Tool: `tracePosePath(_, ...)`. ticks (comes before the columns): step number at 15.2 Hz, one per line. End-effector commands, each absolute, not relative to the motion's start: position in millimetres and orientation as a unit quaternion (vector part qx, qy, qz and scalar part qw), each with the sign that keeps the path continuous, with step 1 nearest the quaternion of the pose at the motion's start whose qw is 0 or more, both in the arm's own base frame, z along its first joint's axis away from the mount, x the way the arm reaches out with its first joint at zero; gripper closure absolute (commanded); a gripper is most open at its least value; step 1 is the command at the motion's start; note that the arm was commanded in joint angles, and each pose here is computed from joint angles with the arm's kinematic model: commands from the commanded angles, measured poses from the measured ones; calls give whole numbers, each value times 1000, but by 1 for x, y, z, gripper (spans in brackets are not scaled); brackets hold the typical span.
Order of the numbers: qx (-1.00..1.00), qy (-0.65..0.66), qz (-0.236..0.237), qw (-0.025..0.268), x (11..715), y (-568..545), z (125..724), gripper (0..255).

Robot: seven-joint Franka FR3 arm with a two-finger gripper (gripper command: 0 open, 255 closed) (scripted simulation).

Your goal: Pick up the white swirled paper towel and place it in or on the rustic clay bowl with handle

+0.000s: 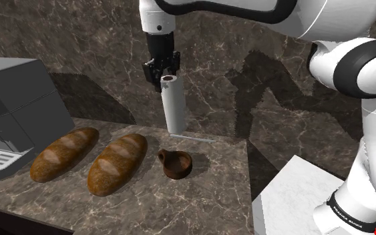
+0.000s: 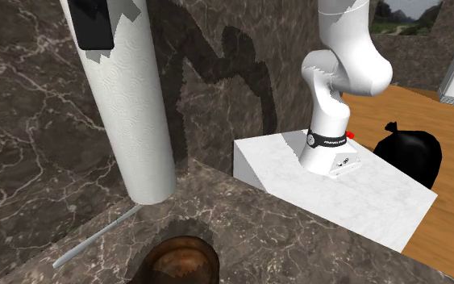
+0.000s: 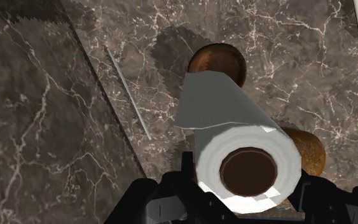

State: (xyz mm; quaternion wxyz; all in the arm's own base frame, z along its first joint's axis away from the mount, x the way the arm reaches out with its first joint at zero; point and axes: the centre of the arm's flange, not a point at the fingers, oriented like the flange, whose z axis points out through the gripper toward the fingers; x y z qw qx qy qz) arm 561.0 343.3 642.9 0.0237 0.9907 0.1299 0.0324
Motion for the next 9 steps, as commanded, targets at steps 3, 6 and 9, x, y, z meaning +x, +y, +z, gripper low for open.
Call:
tracePosePath(3, 991, 128, 31, 24, 552, 368, 645, 255)
tracePosePath(6, 991, 128, 31, 24, 552, 368, 630, 255)
tracePosePath(9, 991, 128, 31, 24, 552, 368, 614, 255)
